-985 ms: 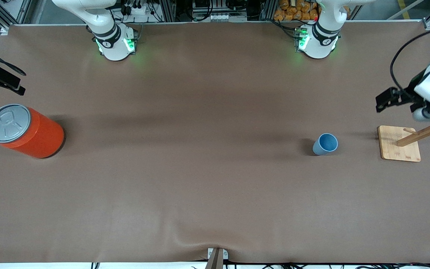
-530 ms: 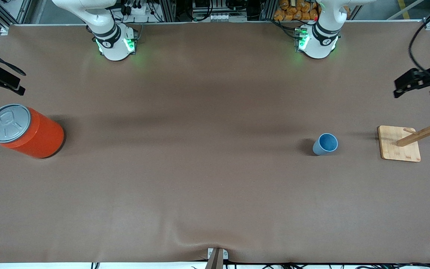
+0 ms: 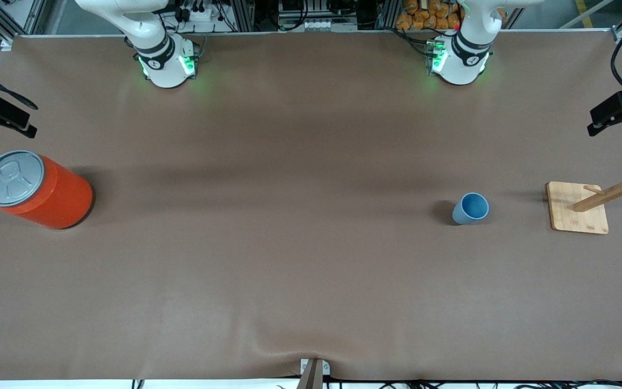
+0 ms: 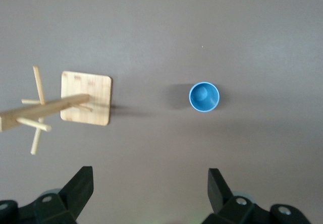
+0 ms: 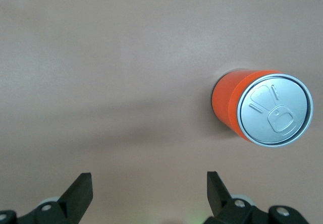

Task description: Flip cup

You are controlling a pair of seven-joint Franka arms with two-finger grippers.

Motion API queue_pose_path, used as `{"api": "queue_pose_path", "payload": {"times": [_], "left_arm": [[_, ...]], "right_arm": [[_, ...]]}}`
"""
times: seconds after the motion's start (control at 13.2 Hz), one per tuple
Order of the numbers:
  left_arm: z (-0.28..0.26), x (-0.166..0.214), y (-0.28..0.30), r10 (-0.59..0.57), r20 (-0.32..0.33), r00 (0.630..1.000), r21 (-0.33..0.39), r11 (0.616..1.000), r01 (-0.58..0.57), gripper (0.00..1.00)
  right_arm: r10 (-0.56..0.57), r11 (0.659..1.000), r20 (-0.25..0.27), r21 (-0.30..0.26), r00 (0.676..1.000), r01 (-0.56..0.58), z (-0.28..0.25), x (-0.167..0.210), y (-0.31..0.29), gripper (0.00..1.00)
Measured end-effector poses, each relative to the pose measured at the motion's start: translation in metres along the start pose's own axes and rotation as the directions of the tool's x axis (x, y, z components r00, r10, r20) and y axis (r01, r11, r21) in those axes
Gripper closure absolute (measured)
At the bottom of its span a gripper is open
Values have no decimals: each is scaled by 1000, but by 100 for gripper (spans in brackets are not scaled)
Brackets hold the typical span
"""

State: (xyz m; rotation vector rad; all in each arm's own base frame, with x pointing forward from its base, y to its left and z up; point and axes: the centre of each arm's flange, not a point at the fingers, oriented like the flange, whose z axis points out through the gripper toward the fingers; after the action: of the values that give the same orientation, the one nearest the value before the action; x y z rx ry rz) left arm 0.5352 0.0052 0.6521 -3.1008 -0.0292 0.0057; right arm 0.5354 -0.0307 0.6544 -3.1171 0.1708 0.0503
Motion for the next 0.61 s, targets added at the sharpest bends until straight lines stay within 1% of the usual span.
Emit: {"api": "queue_pose_path", "payload": {"times": [0.23, 0.61], "left_arm": [[-3, -4, 20, 3, 7, 1000, 1, 1000, -3, 0], [-2, -4, 20, 2, 9, 1000, 2, 1000, -2, 0]], "right_arm": [[-1, 1000, 0, 0, 1000, 1, 0, 0, -1, 0], [-4, 1000, 0, 1, 1000, 4, 0, 0, -2, 0]]}}
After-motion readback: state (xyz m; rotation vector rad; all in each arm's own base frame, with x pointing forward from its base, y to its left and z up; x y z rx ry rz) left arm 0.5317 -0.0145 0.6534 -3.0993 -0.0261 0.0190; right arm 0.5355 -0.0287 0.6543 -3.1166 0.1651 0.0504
